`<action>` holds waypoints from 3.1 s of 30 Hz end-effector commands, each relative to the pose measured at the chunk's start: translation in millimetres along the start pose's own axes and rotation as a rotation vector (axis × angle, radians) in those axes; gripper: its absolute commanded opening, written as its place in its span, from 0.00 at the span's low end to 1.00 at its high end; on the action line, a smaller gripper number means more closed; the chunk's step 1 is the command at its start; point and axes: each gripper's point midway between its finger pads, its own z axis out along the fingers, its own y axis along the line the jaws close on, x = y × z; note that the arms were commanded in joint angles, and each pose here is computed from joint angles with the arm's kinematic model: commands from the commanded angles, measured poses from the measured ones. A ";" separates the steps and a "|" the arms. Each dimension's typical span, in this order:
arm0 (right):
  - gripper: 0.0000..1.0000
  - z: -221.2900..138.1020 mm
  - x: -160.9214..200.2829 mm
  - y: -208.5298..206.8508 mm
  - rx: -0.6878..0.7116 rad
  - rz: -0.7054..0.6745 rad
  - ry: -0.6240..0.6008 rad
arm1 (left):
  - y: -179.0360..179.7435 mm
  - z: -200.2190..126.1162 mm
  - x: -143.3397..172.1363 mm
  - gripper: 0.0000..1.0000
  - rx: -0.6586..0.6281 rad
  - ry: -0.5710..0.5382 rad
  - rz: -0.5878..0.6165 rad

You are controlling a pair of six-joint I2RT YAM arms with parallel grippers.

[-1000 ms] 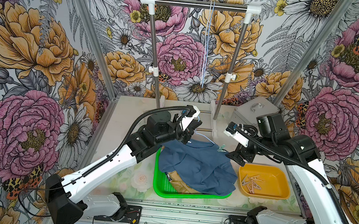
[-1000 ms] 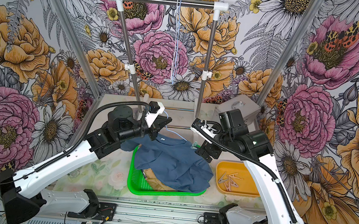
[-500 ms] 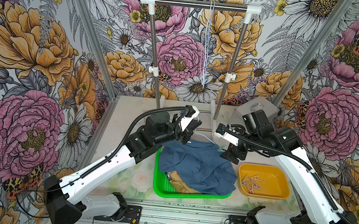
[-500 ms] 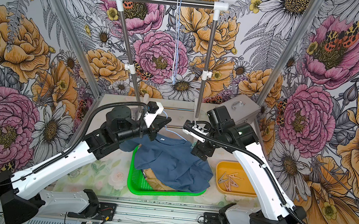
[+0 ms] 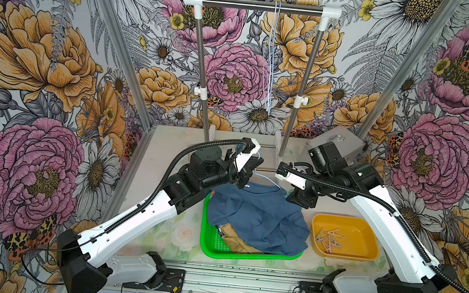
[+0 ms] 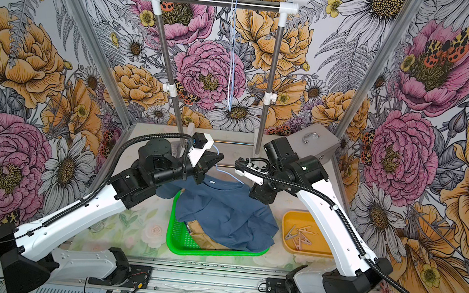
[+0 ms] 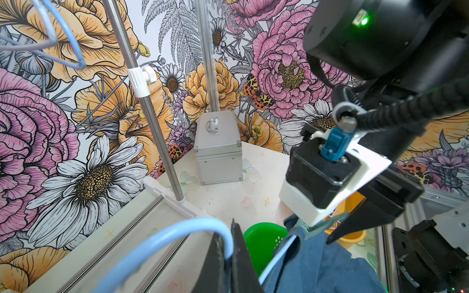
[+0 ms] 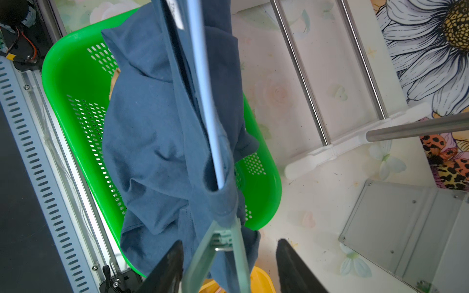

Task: Remove the clothespins securing t-shirts to the hanger
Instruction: Remove the clothespin from the hanger, then place the clothespin in the storage box.

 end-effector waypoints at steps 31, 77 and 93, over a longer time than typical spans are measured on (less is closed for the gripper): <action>0.20 -61.6 -1.4 -11.8 0.199 -0.004 -0.089 | -1.4 6.7 -8.3 0.00 0.009 -0.029 0.024; 0.50 82.3 304.4 5.2 0.366 0.380 0.642 | -19.0 -6.6 -22.7 0.00 0.072 -0.105 0.033; 0.76 -21.4 243.3 -35.9 0.696 0.455 0.419 | -10.9 -3.8 -25.9 0.00 0.079 -0.099 0.028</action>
